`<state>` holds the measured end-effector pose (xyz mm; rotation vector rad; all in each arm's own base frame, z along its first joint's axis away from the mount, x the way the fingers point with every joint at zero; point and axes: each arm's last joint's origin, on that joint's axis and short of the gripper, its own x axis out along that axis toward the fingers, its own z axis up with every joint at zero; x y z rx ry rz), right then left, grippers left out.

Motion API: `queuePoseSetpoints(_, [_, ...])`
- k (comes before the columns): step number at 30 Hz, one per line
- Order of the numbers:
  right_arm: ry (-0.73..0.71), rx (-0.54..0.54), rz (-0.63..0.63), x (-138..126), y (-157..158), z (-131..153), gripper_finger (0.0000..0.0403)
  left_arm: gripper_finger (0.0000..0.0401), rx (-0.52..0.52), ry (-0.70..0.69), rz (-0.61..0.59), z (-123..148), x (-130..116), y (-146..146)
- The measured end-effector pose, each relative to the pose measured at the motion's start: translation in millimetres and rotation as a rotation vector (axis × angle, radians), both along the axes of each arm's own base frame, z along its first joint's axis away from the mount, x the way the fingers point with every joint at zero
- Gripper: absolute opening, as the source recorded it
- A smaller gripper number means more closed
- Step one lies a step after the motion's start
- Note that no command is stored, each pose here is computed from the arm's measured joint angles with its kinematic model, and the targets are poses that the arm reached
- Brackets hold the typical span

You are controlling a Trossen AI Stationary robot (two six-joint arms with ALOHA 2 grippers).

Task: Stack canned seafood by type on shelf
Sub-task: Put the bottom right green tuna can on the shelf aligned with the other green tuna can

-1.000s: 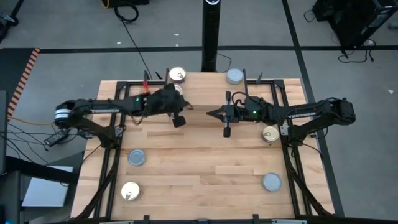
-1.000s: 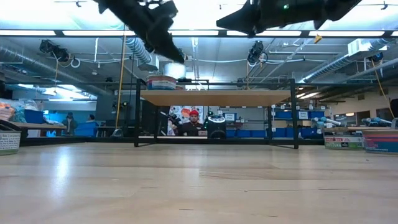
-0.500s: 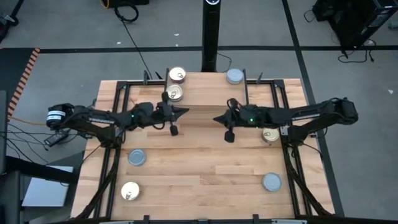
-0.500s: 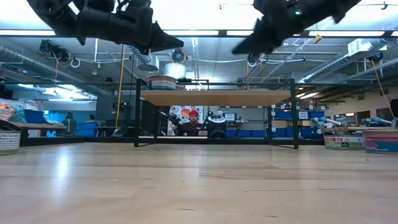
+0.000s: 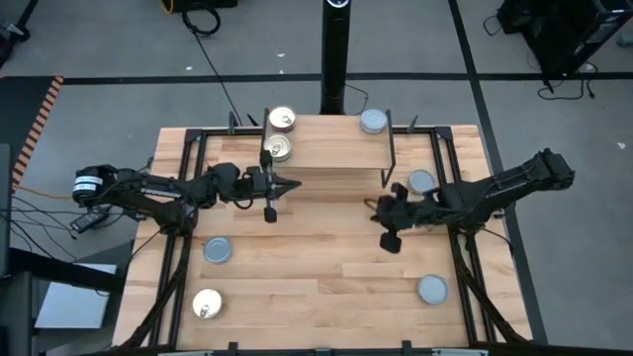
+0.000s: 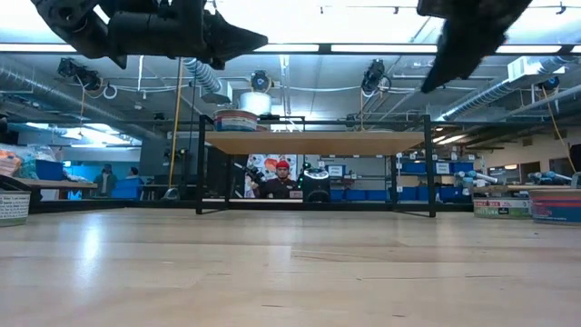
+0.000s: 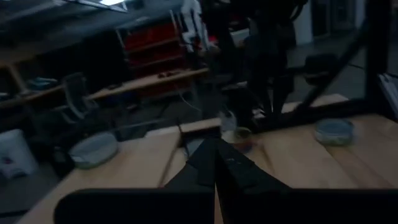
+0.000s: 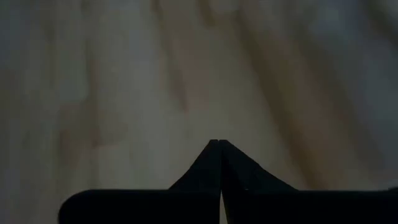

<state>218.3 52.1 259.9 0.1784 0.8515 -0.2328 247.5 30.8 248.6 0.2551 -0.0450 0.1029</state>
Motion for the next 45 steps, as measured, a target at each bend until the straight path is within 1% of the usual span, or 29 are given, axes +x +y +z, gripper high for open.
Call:
queuePoseSetpoints(4, [0.063,0.105,0.039,-10.0,19.3,-3.7,0.0016,0.0004,0.001,0.020,-0.041,-2.0,0.6,-4.0])
queuePoseSetpoints(8, [0.086,0.153,0.093,-18.4,37.8,-4.6,0.0033,0.0005,0.006,0.001,-0.071,-0.2,0.9,-7.8])
queuePoseSetpoints(10, [0.094,0.196,0.086,-21.3,43.9,-4.7,0.0042,0.0005,0.008,-0.002,-0.092,0.2,1.1,-10.2])
queuePoseSetpoints(12, [0.119,0.269,0.064,-24.6,49.2,-5.3,0.0054,0.0005,0.009,-0.003,-0.103,0.2,1.3,-12.2])
queuePoseSetpoints(15, [0.207,0.384,0.014,-32.7,56.2,-7.8,0.0083,0.0005,0.009,-0.009,-0.108,0.3,1.7,-12.9])
queuePoseSetpoints(20, [0.389,0.472,-0.086,-48.3,60.1,-13.4,0.0156,0.0005,0.009,-0.002,-0.107,-0.3,1.8,-12.9])
queuePoseSetpoints(23, [0.461,0.476,-0.123,-56.7,62.7,-15.4,0.0203,0.0005,0.009,0.002,-0.107,-1.9,1.3,-12.9])
queuePoseSetpoints(25, [0.487,0.464,-0.109,-61.6,66.1,-16.1,0.0232,0.0005,0.008,0.007,-0.107,-2.6,1.3,-12.9])
queuePoseSetpoints(28, [0.518,0.431,-0.083,-64.8,73.3,-20.3,0.0262,0.0005,0.008,0.007,-0.105,-2.7,1.3,-12.9])
queuePoseSetpoints(31, [0.564,0.400,-0.068,-63.1,83.7,-30.0,0.0279,0.0005,0.007,0.011,-0.105,-3.0,1.3,-12.9])
queuePoseSetpoints(33, [0.624,0.406,-0.080,-60.7,91.3,-39.0,0.0287,0.0005,0.006,0.011,-0.105,-3.0,1.3,-12.9])
queuePoseSetpoints(39, [0.806,0.505,-0.217,-52.9,105.8,-60.6,0.0320,0.0005,0.005,0.011,-0.105,-3.0,1.3,-12.9])
queuePoseSetpoints(42, [0.852,0.528,-0.271,-51.2,107.5,-65.3,0.0341,0.0005,0.004,0.011,-0.105,-3.0,1.3,-12.9])
queuePoseSetpoints(45, [0.867,0.529,-0.299,-49.7,108.1,-68.6,0.0359,0.0005,0.001,0.012,-0.105,-3.2,1.4,-12.9])
